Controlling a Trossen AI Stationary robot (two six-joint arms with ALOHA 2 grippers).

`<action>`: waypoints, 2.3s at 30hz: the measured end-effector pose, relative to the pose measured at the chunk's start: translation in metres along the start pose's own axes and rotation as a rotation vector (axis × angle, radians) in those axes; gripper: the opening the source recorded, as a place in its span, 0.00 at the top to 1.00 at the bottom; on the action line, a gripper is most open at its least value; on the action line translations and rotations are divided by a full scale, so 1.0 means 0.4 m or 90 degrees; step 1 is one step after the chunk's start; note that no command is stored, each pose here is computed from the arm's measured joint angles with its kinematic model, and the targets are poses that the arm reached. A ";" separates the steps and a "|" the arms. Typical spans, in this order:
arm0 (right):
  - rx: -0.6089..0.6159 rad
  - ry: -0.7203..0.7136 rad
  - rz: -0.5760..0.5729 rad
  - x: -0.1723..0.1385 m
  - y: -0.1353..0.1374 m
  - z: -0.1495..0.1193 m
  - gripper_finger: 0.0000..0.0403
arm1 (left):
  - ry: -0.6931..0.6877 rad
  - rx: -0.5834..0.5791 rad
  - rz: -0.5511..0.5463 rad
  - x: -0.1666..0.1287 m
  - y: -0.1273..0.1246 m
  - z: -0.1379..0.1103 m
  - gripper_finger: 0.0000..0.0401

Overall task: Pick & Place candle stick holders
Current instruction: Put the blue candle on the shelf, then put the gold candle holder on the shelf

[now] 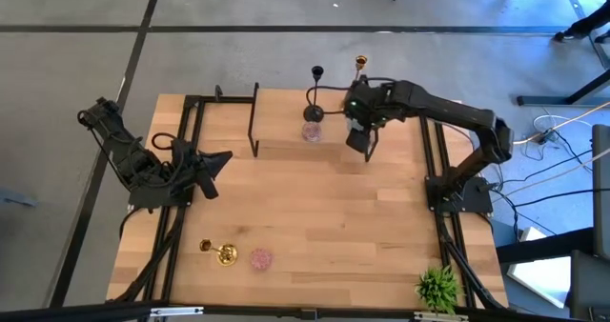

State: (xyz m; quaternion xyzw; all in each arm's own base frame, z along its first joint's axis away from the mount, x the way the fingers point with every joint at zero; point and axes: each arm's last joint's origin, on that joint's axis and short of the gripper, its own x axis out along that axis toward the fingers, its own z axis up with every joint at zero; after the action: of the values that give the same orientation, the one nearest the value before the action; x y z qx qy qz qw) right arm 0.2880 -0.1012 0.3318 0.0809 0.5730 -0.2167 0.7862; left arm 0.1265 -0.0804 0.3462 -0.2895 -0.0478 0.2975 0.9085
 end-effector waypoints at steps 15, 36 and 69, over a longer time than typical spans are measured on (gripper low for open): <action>0.121 0.035 -0.003 0.042 -0.007 0.012 0.27 | -0.011 -0.014 0.007 0.000 0.000 0.002 1.00; 0.142 0.079 -0.013 0.092 0.009 0.023 0.27 | -0.016 -0.018 0.010 0.000 0.001 0.002 1.00; 0.132 -0.009 -0.039 0.014 -0.003 0.068 0.11 | -0.030 -0.006 0.026 0.006 0.004 0.004 1.00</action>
State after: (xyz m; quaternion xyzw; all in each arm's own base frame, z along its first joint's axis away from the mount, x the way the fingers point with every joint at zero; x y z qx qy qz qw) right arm 0.3125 -0.1141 0.3357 0.1424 0.5442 -0.2992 0.7707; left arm 0.1274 -0.0771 0.3466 -0.2877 -0.0647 0.3223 0.8995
